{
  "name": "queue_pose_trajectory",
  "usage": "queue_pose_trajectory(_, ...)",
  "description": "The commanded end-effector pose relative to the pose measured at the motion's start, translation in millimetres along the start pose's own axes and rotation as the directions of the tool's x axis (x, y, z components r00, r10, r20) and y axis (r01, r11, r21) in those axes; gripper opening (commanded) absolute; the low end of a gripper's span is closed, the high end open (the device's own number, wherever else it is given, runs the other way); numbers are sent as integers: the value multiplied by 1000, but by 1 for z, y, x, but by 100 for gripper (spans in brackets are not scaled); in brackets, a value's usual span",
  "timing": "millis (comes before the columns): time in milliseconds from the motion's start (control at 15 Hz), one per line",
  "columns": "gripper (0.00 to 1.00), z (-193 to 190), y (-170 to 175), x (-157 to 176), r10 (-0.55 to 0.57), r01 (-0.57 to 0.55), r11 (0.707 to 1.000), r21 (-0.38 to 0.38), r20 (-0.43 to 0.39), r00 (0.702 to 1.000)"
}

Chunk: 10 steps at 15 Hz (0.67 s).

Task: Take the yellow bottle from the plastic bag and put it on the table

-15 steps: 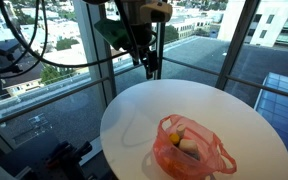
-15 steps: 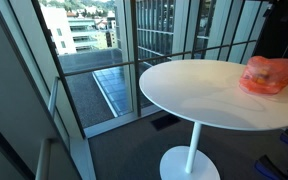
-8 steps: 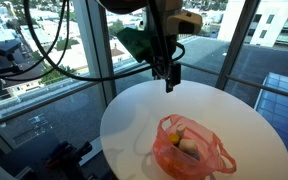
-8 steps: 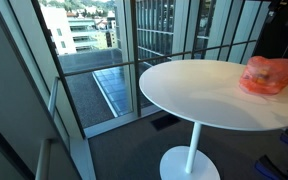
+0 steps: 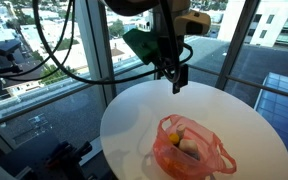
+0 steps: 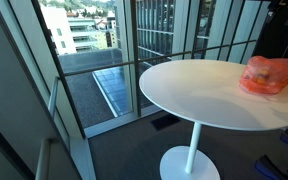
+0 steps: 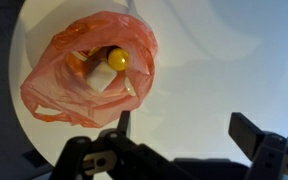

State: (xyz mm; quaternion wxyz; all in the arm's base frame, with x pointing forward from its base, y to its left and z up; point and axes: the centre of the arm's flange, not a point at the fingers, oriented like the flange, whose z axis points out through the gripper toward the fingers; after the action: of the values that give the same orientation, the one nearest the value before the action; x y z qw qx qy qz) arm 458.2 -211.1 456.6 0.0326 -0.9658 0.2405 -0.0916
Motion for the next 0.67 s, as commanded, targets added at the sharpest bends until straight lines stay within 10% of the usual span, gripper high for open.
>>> queue_pose_trajectory(0, 100, 11, 26, 18, 34, -34, 999, -1, -51, 998)
queue_pose_trajectory(600, 100, 51, 88, 34, -11, 11, 1000, 13, 16, 1000)
